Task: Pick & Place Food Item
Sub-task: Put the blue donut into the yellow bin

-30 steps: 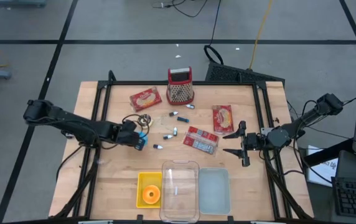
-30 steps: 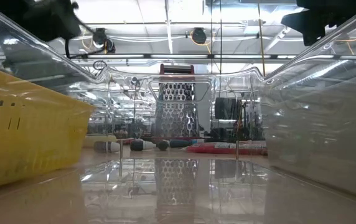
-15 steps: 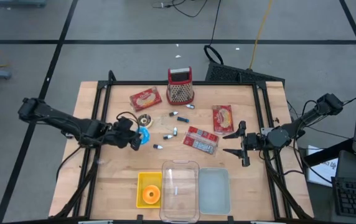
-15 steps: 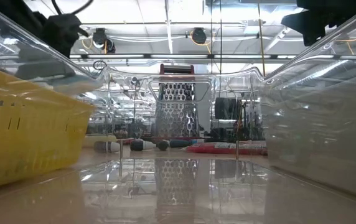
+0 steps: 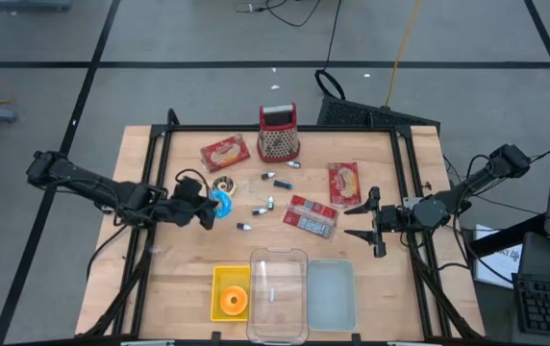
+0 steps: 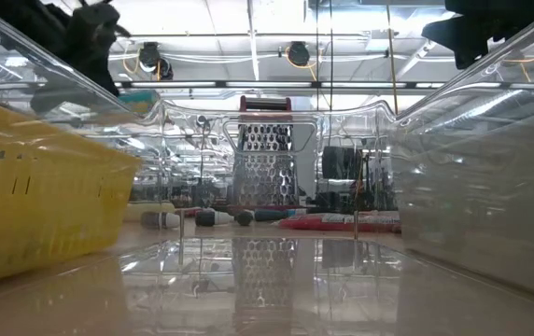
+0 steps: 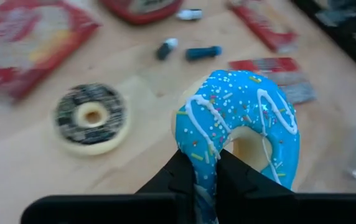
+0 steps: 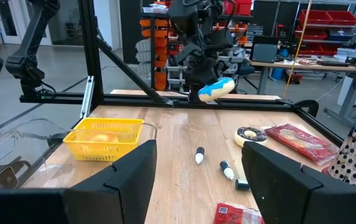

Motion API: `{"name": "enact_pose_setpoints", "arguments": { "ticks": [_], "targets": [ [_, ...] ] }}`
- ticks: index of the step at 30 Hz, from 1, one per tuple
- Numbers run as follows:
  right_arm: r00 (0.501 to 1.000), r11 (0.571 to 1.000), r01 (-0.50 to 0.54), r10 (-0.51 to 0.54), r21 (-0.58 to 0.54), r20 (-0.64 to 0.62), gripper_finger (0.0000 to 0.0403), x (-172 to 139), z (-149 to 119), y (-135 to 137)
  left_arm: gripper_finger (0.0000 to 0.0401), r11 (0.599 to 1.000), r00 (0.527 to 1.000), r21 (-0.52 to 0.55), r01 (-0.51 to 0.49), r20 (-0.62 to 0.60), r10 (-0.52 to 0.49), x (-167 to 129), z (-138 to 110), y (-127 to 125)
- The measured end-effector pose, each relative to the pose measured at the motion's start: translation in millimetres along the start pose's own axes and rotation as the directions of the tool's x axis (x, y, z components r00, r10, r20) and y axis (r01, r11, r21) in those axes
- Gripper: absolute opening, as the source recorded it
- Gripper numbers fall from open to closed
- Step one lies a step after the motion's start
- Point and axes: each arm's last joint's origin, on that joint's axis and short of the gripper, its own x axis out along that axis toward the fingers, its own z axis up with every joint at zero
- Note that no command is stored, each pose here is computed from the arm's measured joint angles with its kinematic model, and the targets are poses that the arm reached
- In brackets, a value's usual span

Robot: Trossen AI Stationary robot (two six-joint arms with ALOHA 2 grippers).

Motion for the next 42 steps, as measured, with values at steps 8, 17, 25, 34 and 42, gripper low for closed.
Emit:
{"name": "enact_pose_setpoints", "arguments": {
  "ticks": [8, 17, 25, 34, 42],
  "targets": [
    [1.0, 1.0, 0.0, 0.0, 0.0, 0.0, 0.0226, 0.0, 0.0, 0.0, 0.0037, 0.938, 0.952, 0.192, 0.289, 0.041, -0.302, -8.4, 5.0, -30.0],
    [1.0, 1.0, 0.0, 0.0, 0.0, 0.0, 0.0226, 0.0, 0.0, 0.0, 0.0037, 0.827, 0.848, 0.251, 0.503, 0.042, -0.528, -30.6, -4.8, -53.8],
    [1.0, 1.0, 0.0, 0.0, -0.001, -0.001, 0.0226, 0.0, -0.1, 0.0, 0.0037, 0.736, 0.754, 0.249, 0.629, 0.031, -0.656, -42.5, -26.3, -77.9],
    [1.0, 1.0, 0.0, 0.0, 0.0, -0.001, 0.0226, 0.0, -0.1, 0.0, 0.0037, 0.647, 0.693, 0.264, 0.715, -0.152, -0.704, -43.1, -73.9, -108.2],
    [1.0, 1.0, 0.0, 0.0, 0.01, -0.001, 0.0226, 0.0, -0.1, 0.0, 0.0037, 0.766, 0.794, 0.226, 0.601, -0.276, -0.541, -19.2, -115.3, -106.2]
  ]
}}
